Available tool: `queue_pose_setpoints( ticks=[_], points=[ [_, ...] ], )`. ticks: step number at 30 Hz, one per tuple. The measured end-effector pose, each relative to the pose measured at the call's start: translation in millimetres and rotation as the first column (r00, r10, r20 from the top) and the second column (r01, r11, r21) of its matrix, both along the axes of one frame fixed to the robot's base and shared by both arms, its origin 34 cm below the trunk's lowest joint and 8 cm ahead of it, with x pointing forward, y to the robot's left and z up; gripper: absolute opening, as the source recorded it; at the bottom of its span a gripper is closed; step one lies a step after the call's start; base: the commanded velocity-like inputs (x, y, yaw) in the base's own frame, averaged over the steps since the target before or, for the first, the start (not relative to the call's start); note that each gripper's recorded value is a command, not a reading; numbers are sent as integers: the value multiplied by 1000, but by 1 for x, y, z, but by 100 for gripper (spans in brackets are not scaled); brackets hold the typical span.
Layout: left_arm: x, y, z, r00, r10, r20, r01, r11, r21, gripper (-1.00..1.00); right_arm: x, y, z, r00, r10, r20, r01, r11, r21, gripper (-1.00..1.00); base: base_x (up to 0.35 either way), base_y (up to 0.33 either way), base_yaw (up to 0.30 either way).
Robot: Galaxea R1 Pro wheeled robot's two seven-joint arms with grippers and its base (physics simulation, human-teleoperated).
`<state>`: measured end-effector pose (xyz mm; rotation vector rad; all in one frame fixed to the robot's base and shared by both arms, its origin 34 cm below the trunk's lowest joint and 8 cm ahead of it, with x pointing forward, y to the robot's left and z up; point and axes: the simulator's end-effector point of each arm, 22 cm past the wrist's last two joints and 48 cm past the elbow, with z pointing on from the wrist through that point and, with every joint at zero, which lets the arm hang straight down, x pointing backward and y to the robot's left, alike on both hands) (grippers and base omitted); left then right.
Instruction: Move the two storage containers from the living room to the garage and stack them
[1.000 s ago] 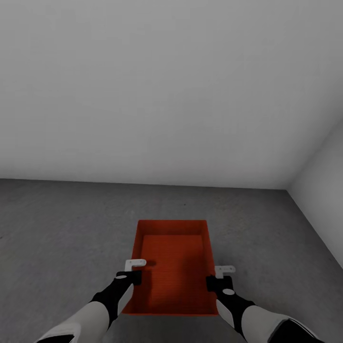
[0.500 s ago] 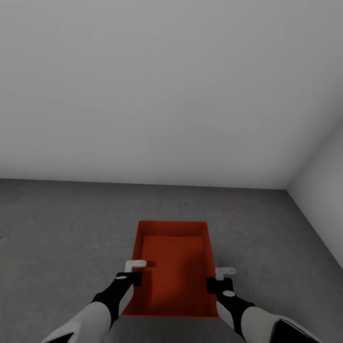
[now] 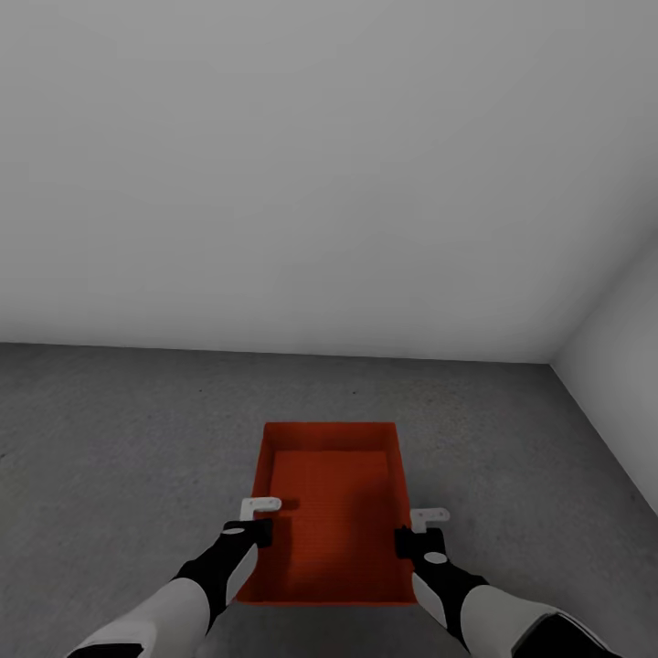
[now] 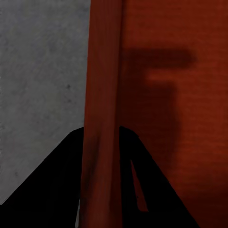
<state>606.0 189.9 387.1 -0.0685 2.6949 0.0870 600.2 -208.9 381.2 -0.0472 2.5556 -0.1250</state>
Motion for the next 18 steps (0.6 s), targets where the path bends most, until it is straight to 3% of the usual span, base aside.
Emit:
queue_pose_setpoints(
  ticks=[18],
  points=[
    [-5,0,-19,1000,-1,-10,1,1000,0,-100,-5,0,-19,1000,1,-11,-1,1000,0,-100,0,0,0]
  ],
)
